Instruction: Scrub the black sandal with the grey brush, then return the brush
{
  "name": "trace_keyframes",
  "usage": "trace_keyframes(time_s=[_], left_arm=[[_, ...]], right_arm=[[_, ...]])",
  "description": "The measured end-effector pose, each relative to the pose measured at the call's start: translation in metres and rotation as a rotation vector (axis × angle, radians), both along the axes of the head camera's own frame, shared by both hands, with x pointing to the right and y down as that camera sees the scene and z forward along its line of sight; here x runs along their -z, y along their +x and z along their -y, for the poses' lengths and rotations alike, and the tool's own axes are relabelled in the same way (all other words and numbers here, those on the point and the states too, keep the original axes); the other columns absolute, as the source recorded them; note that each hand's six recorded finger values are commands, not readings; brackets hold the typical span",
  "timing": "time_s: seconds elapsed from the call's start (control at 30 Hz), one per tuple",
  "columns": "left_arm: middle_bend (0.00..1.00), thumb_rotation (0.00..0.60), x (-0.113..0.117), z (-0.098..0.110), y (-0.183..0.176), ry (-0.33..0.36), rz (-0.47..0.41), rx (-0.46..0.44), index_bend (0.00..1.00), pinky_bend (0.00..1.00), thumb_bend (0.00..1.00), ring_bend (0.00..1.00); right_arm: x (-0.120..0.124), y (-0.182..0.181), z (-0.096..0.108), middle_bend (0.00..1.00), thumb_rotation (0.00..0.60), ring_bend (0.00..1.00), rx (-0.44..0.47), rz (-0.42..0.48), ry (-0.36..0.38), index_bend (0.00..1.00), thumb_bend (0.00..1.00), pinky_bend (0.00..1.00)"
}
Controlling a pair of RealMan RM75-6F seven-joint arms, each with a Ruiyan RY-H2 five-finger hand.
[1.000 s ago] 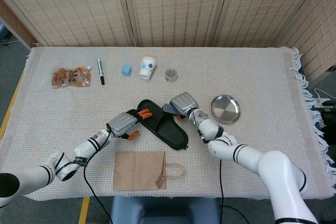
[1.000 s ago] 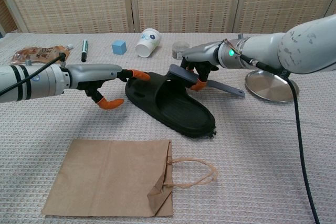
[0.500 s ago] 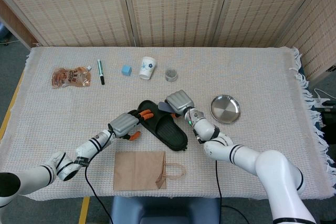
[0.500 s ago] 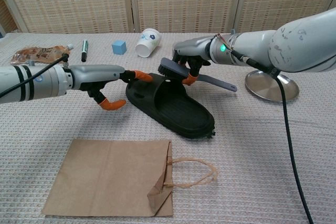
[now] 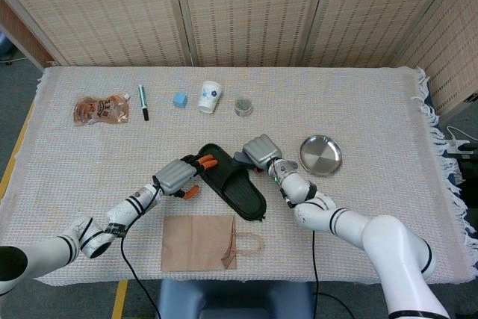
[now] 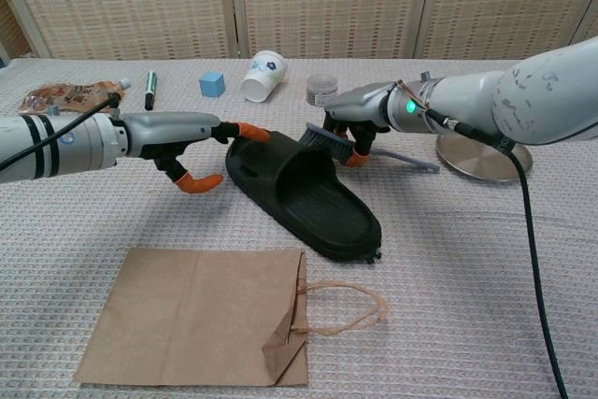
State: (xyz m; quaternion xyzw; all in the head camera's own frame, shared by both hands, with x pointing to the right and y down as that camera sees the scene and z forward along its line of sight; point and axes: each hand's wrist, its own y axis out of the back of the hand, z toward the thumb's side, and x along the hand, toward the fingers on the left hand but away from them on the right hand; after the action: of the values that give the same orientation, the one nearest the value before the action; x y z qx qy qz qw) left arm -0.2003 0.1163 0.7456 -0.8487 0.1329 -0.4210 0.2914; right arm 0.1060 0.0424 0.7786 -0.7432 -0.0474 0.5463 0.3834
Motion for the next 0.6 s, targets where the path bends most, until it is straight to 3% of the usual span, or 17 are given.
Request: trace_keyframes(time_s=[0.17, 0.3, 0.6], left_arm=[[0.0, 0.6, 0.002, -0.002, 0.002, 0.005, 0.002, -0.006, 0.0, 0.1, 0.55, 0.0], [0.0, 0.6, 0.002, -0.003, 0.002, 0.005, 0.003, -0.003, 0.0, 0.1, 0.55, 0.0], [0.0, 0.6, 0.003, 0.001, -0.006, 0.012, 0.01, 0.02, 0.0, 0.1, 0.56, 0.0]], right_arm=[[0.005, 0.005, 0.001, 0.57, 0.6, 0.55, 0.0, -0.001, 0.007, 0.79, 0.39, 0.83], [0.017, -0.001, 0.008, 0.57, 0.6, 0.55, -0.039, 0.048, 0.028, 0.79, 0.39, 0.83], [0.075, -0.016, 0.046, 0.57, 0.6, 0.55, -0.105, 0.22, 0.193, 0.8, 0.39, 0.83]])
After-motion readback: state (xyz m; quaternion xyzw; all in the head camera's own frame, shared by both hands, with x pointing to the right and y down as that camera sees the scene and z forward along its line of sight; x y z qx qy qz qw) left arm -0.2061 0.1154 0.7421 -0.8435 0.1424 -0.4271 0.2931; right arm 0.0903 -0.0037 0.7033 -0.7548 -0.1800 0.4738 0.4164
